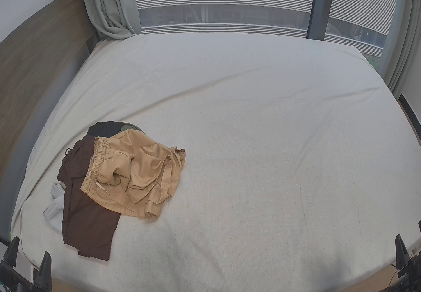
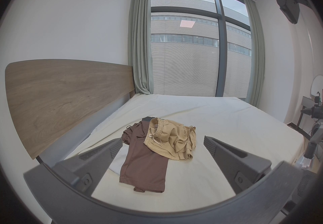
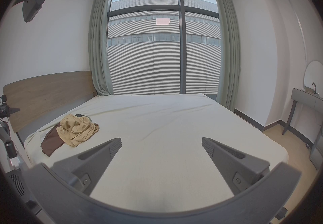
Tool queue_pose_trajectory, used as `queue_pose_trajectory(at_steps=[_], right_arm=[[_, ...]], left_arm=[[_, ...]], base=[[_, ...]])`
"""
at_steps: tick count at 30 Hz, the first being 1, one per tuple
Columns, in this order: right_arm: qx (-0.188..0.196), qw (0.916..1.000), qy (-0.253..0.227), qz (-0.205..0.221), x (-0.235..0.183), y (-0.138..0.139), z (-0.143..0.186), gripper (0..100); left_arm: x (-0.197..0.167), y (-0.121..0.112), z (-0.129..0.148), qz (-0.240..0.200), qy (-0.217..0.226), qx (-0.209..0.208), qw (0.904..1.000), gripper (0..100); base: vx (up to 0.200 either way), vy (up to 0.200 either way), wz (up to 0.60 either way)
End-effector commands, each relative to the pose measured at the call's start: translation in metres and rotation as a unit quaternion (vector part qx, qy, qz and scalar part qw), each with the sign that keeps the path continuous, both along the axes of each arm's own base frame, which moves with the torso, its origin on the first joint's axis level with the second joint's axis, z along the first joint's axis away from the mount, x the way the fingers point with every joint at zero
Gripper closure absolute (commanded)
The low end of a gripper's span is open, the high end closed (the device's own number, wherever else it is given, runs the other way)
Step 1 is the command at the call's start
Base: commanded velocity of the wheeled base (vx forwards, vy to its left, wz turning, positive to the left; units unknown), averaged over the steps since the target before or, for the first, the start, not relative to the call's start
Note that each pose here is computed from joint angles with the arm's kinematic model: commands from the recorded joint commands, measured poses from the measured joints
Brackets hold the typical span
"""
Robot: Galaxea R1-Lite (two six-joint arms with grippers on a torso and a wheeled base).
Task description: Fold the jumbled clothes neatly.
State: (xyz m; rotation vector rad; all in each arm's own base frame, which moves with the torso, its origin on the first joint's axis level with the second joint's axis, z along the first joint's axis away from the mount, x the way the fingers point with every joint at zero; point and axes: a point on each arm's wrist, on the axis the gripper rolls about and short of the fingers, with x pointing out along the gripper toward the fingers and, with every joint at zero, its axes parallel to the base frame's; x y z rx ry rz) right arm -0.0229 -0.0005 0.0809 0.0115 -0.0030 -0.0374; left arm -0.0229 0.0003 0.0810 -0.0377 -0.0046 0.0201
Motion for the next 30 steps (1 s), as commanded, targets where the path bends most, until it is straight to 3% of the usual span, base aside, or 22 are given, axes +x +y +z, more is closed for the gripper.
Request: queue_pose_trajectory(at_steps=[1, 23, 25, 26, 28, 30], right_arm=[[0.000, 1.0000, 0.001, 0.000, 0.000, 0.000, -0.005, 0], [-0.002, 1.0000, 0.001, 0.000, 0.000, 0.000, -0.005, 0], [-0.001, 1.0000, 0.001, -0.001, 0.000, 0.000, -0.005, 0], [-0.003, 1.0000, 0.001, 0.000, 0.000, 0.000, -0.005, 0], [-0.003, 1.0000, 0.001, -0.001, 0.000, 0.000, -0.005, 0], [-0.001, 1.0000, 0.001, 0.000, 0.000, 0.000, -0.005, 0]], left_arm=[[0.000, 0.000, -0.005, 0.000, 0.000, 0.000, 1.0000, 0], [0.000, 0.000, -0.002, -0.006, -0.016, -0.001, 0.9999, 0], [-0.013, 0.000, 0.068, -0.006, -0.178, -0.026, 0.9836, 0], [-0.011, 0.000, 0.096, -0.011, -0.206, -0.036, 0.9778, 0], [-0.002, 0.000, 0.118, -0.013, -0.186, -0.044, 0.9815, 0], [0.006, 0.000, 0.113, -0.029, -0.135, -0.046, 0.9893, 0]], base=[[0.000, 0.000, 0.00], [0.000, 0.000, 0.00], [0.000, 0.000, 0.00], [0.000, 0.000, 0.00], [0.000, 0.000, 0.00], [0.000, 0.000, 0.00]])
